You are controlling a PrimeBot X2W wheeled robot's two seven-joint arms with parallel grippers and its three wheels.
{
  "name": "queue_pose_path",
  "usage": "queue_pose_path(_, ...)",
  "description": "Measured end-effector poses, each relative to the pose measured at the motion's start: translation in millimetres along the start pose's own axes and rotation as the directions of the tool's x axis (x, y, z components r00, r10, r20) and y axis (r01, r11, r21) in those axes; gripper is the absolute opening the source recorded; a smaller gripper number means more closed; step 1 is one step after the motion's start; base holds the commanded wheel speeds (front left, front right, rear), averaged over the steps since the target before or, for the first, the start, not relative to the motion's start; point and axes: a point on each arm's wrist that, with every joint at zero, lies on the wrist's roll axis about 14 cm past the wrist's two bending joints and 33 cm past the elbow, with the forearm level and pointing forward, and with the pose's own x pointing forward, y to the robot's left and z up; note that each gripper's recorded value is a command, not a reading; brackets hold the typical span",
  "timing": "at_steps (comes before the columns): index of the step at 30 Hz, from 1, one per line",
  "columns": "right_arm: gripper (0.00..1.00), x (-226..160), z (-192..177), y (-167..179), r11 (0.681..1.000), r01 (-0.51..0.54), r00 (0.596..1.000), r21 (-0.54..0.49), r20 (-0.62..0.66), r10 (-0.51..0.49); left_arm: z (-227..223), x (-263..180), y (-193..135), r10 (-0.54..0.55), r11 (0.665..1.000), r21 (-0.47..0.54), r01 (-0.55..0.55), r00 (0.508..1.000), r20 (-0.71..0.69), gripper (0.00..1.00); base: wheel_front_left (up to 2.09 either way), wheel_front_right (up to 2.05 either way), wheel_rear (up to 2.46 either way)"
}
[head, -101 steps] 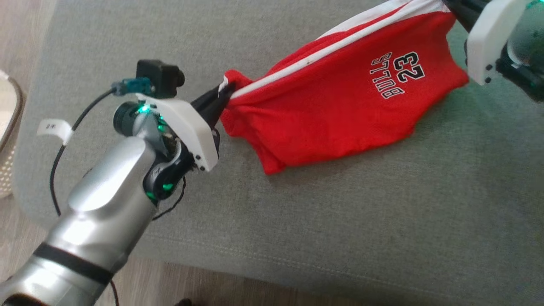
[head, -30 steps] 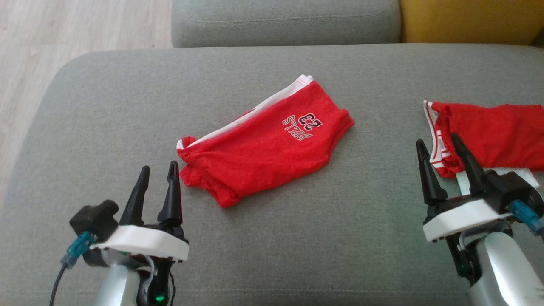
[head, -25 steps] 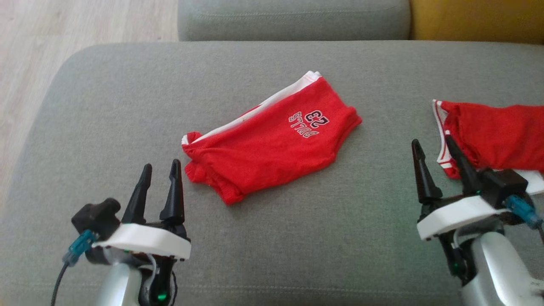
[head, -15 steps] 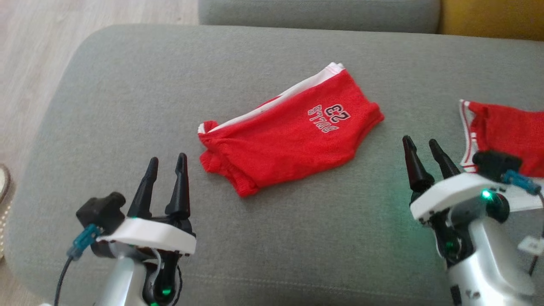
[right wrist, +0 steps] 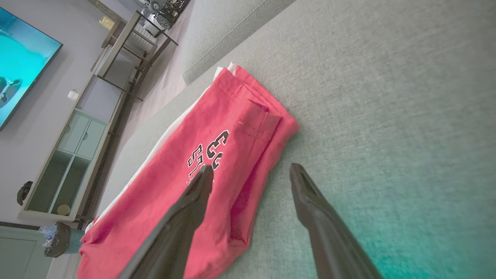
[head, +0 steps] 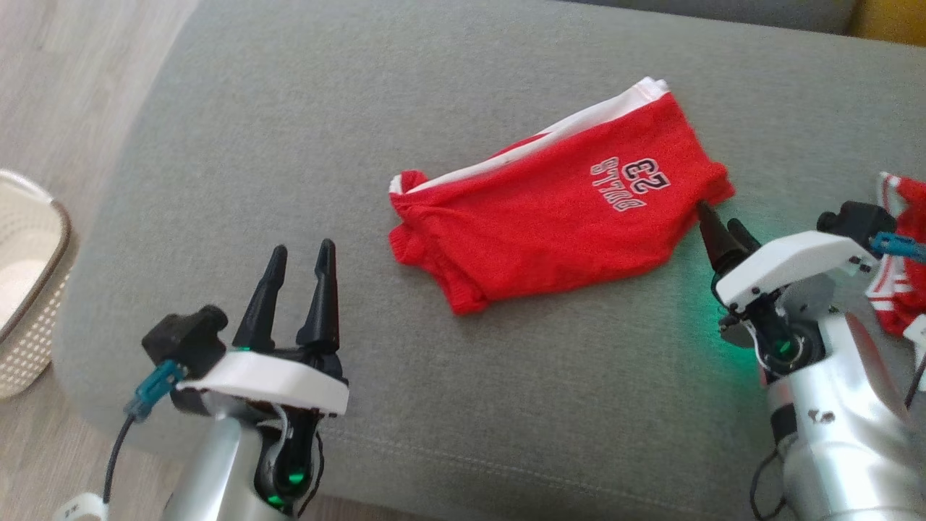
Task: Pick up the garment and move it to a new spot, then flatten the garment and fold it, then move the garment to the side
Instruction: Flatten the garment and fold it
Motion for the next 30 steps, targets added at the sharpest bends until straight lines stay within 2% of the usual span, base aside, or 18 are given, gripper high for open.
queue_pose_path(4, 1.00, 23, -11, -2, 0.999, 0.026, 0.998, 0.035, -0.064, -0.024, 5, 2, 9, 0.026, 1.000, 0.008, -0.026, 1.000, 0.011, 1.00, 0.00, 0.00, 0.00)
queue_pose_path(13, 1.00, 53, -13, 9, 0.999, 0.033, 0.992, -0.006, -0.118, -0.033, 5, -2, 21, 0.070, 0.998, 0.008, -0.070, 0.998, 0.009, 1.00, 0.00, 0.00, 0.00)
queue_pose_path(14, 0.38, 54, -14, 12, 1.000, 0.029, 0.992, -0.011, -0.125, -0.031, 6, -3, 22, 0.072, 0.997, 0.009, -0.073, 0.997, 0.011, 1.00, 0.00, 0.00, 0.00)
queue_pose_path(15, 0.00, 55, -15, 13, 0.999, 0.027, 0.991, -0.016, -0.131, -0.029, 7, -3, 22, 0.074, 0.997, 0.009, -0.074, 0.997, 0.013, 1.00, 0.00, 0.00, 0.00)
queue_pose_path(20, 0.00, 53, -18, 21, 0.999, 0.010, 0.992, -0.035, -0.123, -0.014, 10, -4, 21, 0.071, 0.997, 0.008, -0.071, 0.997, 0.022, 1.00, 0.00, 0.00, 0.00)
queue_pose_path(30, 0.00, 33, 16, 10, 0.999, 0.022, 0.996, 0.023, 0.090, -0.024, 7, 3, 3, 0.014, 1.000, -0.004, -0.014, 1.000, 0.016, 1.00, 0.00, 0.00, 0.00)
